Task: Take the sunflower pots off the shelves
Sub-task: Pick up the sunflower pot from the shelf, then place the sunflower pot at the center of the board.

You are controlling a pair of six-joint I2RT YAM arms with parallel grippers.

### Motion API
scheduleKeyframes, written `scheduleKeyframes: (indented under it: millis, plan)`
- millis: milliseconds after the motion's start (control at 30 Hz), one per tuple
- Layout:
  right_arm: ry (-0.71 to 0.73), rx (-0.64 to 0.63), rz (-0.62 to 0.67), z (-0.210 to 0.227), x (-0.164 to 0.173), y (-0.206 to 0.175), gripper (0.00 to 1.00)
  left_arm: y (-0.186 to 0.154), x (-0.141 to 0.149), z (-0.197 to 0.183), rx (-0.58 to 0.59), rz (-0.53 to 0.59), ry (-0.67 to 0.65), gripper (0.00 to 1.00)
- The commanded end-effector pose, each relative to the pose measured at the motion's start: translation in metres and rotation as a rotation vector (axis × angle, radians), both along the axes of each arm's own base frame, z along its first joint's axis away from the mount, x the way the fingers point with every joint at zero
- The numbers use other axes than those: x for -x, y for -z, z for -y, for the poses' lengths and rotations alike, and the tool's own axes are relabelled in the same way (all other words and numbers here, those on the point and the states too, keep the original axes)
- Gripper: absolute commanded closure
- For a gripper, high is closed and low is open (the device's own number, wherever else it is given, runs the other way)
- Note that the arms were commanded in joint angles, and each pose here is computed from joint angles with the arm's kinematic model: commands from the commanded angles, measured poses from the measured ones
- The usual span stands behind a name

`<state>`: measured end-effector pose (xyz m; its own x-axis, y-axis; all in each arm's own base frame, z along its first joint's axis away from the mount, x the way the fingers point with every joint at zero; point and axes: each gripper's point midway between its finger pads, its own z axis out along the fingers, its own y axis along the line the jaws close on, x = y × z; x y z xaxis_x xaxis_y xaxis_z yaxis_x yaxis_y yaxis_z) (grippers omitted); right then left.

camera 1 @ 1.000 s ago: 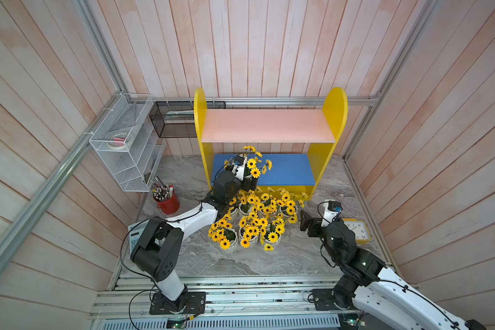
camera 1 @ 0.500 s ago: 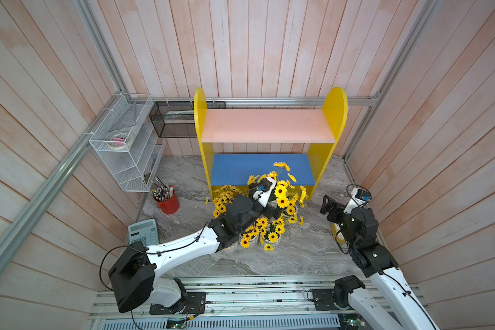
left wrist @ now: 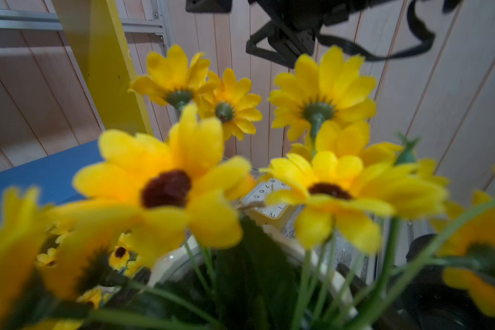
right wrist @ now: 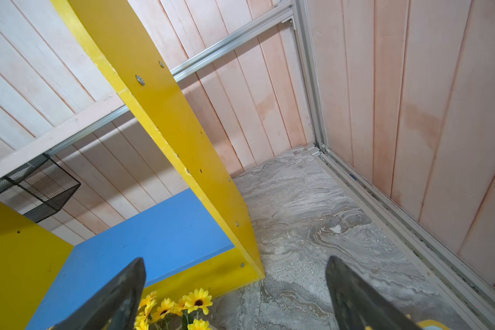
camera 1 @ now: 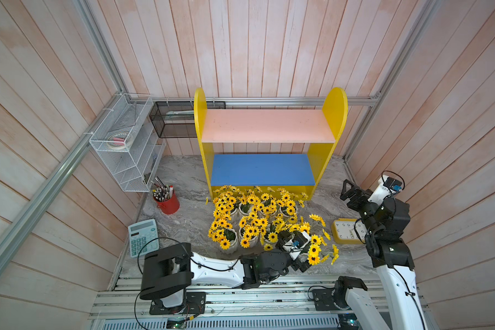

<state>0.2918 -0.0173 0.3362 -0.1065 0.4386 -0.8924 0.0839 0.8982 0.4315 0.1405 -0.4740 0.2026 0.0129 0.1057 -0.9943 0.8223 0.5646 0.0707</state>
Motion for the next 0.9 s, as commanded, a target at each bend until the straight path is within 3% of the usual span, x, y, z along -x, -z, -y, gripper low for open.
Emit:
scheduleKeyframes:
  millis: [0, 233, 367, 600, 867]
  plan:
    - [-0.043, -0.004, 0.06, -0.007, 0.004, -0.023, 0.02, -0.027, 0.009, 0.009, 0.187, 0.062, -0.045, 1.0]
    - [-0.069, -0.005, 0.067, -0.012, 0.009, -0.019, 0.02, 0.014, 0.008, 0.027, 0.188, 0.077, -0.06, 1.0]
    - [-0.087, -0.008, 0.076, -0.015, 0.011, -0.019, 0.02, 0.043, -0.008, 0.032, 0.175, 0.017, -0.063, 1.0]
    - [-0.132, -0.025, 0.085, -0.023, 0.012, -0.016, 0.02, 0.062, -0.032, 0.03, 0.121, 0.051, -0.117, 1.0]
    - [-0.186, -0.055, 0.095, -0.033, 0.014, -0.014, 0.02, 0.108, -0.058, 0.022, 0.024, -0.064, -0.111, 1.0]
